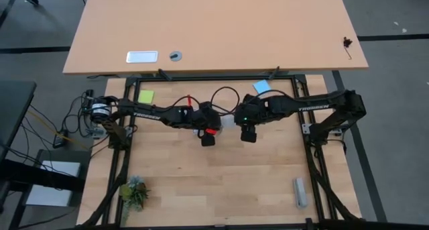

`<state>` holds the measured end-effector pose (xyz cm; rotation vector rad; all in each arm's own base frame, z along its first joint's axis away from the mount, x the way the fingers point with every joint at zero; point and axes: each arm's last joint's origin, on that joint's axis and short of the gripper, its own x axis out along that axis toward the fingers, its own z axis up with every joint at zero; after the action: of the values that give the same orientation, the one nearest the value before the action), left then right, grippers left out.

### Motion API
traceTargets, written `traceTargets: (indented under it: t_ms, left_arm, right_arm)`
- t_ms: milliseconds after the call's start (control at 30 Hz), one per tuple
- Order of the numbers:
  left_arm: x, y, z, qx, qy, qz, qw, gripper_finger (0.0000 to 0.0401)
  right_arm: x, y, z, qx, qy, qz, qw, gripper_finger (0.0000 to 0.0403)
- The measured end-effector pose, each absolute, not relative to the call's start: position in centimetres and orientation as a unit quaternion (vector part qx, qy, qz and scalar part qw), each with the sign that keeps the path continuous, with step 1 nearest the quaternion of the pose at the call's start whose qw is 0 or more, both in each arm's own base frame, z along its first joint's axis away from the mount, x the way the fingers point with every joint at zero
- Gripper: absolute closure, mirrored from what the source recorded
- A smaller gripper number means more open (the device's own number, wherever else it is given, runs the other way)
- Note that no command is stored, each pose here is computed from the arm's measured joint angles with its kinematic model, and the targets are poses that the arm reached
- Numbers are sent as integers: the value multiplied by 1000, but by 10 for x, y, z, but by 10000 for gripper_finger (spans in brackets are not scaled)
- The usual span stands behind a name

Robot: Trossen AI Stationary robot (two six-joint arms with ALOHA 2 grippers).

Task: Screw lightbulb
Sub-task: Remove the light bulb from the lamp

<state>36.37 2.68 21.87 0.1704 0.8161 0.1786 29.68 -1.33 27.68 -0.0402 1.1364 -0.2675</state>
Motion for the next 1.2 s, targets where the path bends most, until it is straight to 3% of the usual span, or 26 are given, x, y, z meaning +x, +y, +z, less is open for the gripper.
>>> traceTargets:
  t_ms: [467,567,800,933,1067,1200]
  left_arm:
    - [361,27,217,90,412,98,901,239]
    - [361,27,216,90,414,98,900,239]
    - [360,28,216,95,416,106,898,239]
    - [359,28,215,96,422,105,896,239]
    - [358,28,214,97,429,104,892,239]
    - [358,28,214,101,430,102,891,239]
  right_arm:
    - [307,-14,265,15,475,-95,875,390]
    - [306,-13,264,29,478,-84,874,390]
    - [310,-13,263,40,470,-81,878,347]
    - [302,-14,266,16,483,-119,867,343]
    - [296,-16,267,-9,484,-153,862,357]
    - [294,-18,254,16,446,-128,886,391]
